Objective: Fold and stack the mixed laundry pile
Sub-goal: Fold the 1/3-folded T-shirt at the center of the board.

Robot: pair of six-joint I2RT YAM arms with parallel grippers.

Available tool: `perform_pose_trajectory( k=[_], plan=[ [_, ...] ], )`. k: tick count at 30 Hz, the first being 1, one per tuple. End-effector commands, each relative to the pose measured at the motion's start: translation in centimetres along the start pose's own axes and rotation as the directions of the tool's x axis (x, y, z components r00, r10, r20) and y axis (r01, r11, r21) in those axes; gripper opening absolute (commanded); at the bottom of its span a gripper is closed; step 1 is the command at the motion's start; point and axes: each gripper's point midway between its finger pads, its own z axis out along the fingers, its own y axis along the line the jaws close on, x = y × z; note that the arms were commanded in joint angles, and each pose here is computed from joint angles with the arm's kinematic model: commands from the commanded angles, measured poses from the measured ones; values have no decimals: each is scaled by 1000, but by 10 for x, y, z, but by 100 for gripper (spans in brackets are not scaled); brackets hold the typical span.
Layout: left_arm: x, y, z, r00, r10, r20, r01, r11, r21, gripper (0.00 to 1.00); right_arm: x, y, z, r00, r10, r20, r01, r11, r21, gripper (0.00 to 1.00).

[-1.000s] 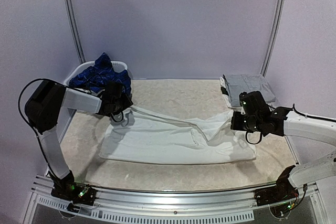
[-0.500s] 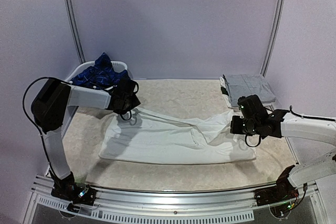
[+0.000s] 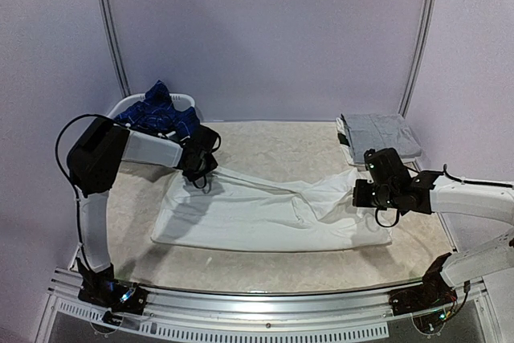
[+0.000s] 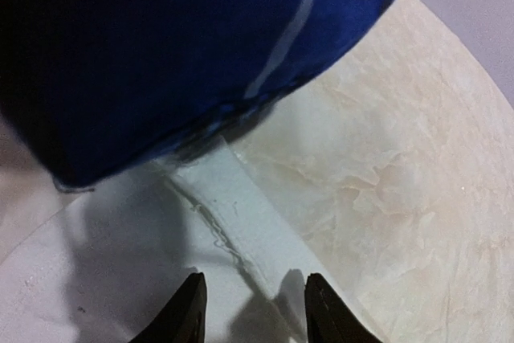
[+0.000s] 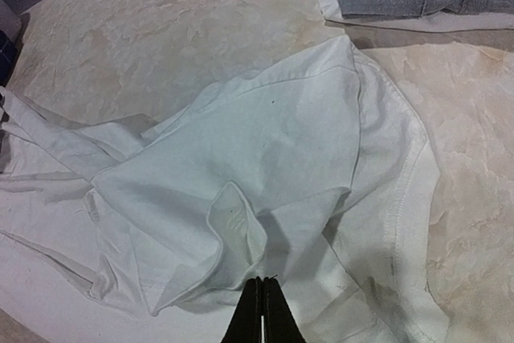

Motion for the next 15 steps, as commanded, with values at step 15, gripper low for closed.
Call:
perform_pose_trajectory(
  k=[15],
  plan=[
    [-10,-12,23,998,-58,-6,58,998,-13,38,4,2,5,1000,-31,-4,31,1000,-4,1]
  ],
)
